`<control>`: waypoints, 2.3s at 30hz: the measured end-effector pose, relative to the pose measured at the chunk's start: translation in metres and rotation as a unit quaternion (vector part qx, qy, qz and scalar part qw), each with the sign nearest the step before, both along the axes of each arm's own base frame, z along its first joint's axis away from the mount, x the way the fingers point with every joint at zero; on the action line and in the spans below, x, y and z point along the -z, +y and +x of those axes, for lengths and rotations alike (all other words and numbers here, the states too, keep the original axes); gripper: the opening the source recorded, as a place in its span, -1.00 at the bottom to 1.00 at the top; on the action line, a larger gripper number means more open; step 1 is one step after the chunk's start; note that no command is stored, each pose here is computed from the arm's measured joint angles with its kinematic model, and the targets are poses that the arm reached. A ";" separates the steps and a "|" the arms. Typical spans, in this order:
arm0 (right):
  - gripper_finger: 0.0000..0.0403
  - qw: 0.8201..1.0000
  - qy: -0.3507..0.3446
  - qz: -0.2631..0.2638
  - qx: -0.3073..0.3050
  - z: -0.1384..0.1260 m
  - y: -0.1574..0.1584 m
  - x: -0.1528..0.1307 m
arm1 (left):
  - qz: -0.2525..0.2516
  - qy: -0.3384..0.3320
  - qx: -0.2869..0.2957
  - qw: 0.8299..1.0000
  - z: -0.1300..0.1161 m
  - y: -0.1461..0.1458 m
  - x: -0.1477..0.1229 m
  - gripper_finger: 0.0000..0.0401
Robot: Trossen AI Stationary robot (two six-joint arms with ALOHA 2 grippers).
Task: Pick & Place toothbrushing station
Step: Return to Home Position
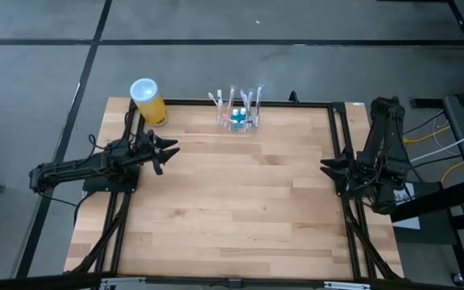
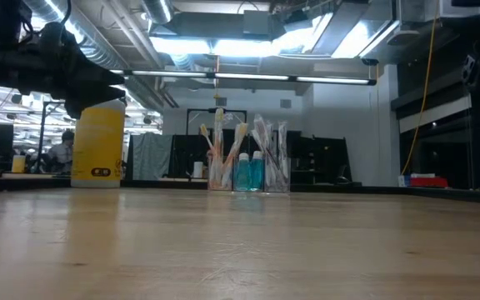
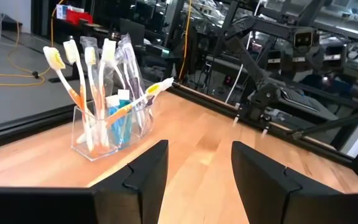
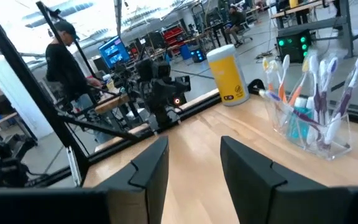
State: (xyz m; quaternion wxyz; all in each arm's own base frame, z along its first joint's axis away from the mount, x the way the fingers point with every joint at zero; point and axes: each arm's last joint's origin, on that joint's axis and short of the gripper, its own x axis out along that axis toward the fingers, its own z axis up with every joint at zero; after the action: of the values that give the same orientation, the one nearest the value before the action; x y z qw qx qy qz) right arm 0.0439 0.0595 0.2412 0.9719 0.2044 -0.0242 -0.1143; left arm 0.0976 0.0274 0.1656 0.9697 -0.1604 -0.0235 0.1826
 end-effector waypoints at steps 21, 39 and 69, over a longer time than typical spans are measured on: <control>-0.26 1.000 0.004 0.023 0.017 0.004 0.002 0.066 | 0.000 0.000 -0.001 1.000 0.000 0.000 0.000 -0.15; -0.26 0.976 -0.080 -0.102 -0.176 0.057 -0.019 0.054 | 0.000 0.000 -0.002 1.000 0.000 0.000 0.000 -0.15; -0.26 0.973 0.009 -0.199 -0.121 0.053 -0.057 0.071 | 0.000 0.000 -0.001 1.000 0.000 0.000 0.000 -0.15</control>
State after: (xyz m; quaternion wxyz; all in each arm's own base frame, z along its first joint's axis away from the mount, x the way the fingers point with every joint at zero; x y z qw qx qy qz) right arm 0.0966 0.0023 0.1698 0.9998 0.0075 -0.0130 0.0095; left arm 0.0975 0.0274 0.1658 0.9695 -0.1607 -0.0238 0.1833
